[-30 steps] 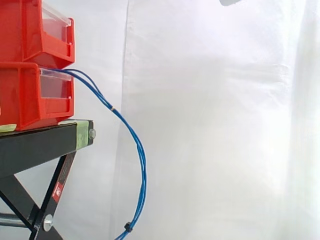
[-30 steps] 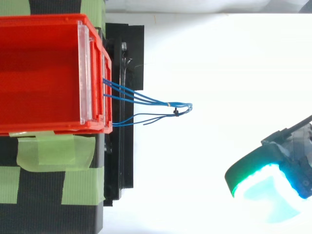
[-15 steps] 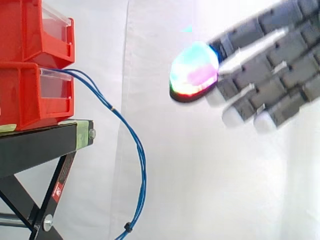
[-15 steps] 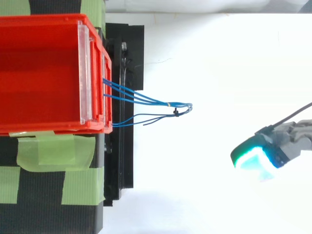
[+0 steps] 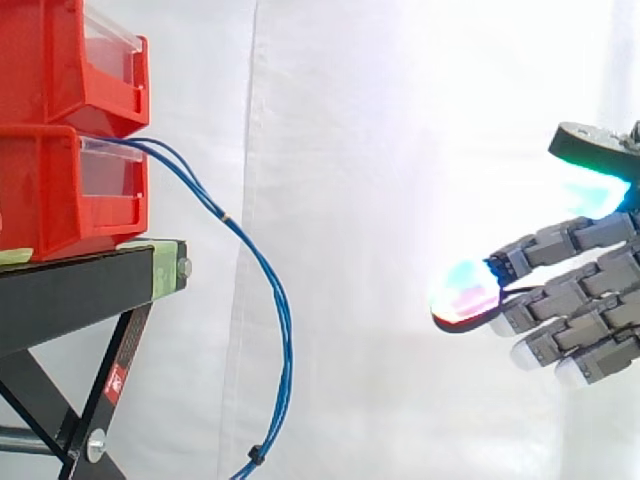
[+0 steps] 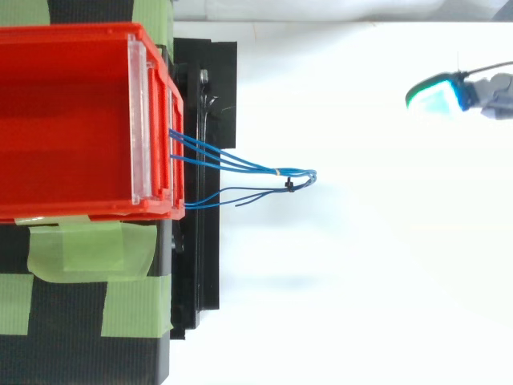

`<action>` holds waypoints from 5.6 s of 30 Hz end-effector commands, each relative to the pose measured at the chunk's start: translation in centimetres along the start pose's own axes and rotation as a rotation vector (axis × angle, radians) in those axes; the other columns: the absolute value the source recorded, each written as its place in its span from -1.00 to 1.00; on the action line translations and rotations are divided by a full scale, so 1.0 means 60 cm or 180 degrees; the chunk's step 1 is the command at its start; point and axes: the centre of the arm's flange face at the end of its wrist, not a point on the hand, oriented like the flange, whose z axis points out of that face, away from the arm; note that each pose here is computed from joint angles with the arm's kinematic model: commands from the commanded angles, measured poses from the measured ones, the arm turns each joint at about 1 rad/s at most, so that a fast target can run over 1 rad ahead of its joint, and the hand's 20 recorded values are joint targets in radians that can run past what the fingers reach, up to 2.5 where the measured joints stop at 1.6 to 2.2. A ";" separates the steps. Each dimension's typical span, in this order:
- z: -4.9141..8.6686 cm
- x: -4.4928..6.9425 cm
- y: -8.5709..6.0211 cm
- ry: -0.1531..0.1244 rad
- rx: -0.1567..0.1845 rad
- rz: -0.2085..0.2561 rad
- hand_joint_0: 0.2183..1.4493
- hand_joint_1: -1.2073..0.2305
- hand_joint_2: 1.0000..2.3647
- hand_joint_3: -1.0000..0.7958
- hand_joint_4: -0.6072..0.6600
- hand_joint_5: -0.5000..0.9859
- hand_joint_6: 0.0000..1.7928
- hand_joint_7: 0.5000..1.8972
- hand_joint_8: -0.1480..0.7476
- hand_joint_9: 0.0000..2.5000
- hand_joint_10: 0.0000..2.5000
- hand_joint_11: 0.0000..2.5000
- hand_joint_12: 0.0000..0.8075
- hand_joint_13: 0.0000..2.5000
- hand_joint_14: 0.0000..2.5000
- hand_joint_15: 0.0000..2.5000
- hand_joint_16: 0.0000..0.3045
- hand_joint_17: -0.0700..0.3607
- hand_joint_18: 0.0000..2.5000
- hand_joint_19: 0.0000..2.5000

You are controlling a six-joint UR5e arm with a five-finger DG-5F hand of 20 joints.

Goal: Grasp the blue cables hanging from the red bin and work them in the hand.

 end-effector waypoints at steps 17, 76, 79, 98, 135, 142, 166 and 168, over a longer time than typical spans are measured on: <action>0.104 0.072 -0.042 -0.1077 -0.1090 0.1383 -0.13 0.08 -1.00 -1.00 0.24 -0.78 -0.99 -0.75 -0.06 -0.99 -1.00 -0.92 -0.13 -1.00 -1.00 -0.83 -0.59 -0.03 -1.00 -0.71; 0.253 0.409 -0.093 -0.0745 -0.0964 0.1691 -0.11 0.02 -1.00 -0.99 0.31 -0.65 -0.99 -0.74 0.06 -0.77 -1.00 -0.83 0.01 -0.90 -0.99 -0.80 -0.58 -0.01 -1.00 -0.68; 0.258 0.404 -0.091 -0.0759 -0.0974 0.1707 -0.11 0.02 -1.00 -0.99 0.31 -0.64 -0.99 -0.74 0.07 -0.76 -1.00 -0.83 0.00 -0.89 -0.99 -0.80 -0.60 -0.04 -0.99 -0.70; 0.285 0.381 -0.076 -0.0674 -0.1000 0.1770 -0.08 -0.03 -1.00 -0.97 0.34 -0.57 -0.99 -0.74 0.28 -0.46 -0.99 -0.41 0.11 -0.59 -0.99 -0.67 -0.64 -0.10 -0.75 -0.73; 0.252 0.350 -0.039 -0.0476 -0.0644 0.1894 -0.06 -0.05 -1.00 -0.98 0.55 -0.24 -0.99 -0.37 0.19 -0.46 1.00 0.75 0.39 -0.10 1.00 0.40 -0.51 0.11 0.13 -0.06; 0.250 0.348 -0.036 -0.0490 -0.0621 0.1855 -0.10 -0.04 -1.00 -0.98 0.61 -0.06 -0.98 -0.34 0.39 -0.03 1.00 1.00 0.91 0.40 1.00 0.56 0.63 0.19 0.69 -0.31; 0.250 0.357 -0.020 -0.0475 -0.0525 0.1696 -0.15 -0.04 -1.00 -1.00 0.59 -0.03 -0.98 -0.35 0.49 0.33 1.00 1.00 0.96 0.68 1.00 0.60 0.70 0.23 1.00 -0.36; 0.250 0.357 -0.020 -0.0471 -0.0525 0.1695 -0.15 -0.04 -1.00 -1.00 0.60 -0.03 -0.98 -0.35 0.50 0.33 1.00 1.00 0.96 0.68 1.00 0.61 0.70 0.23 1.00 -0.36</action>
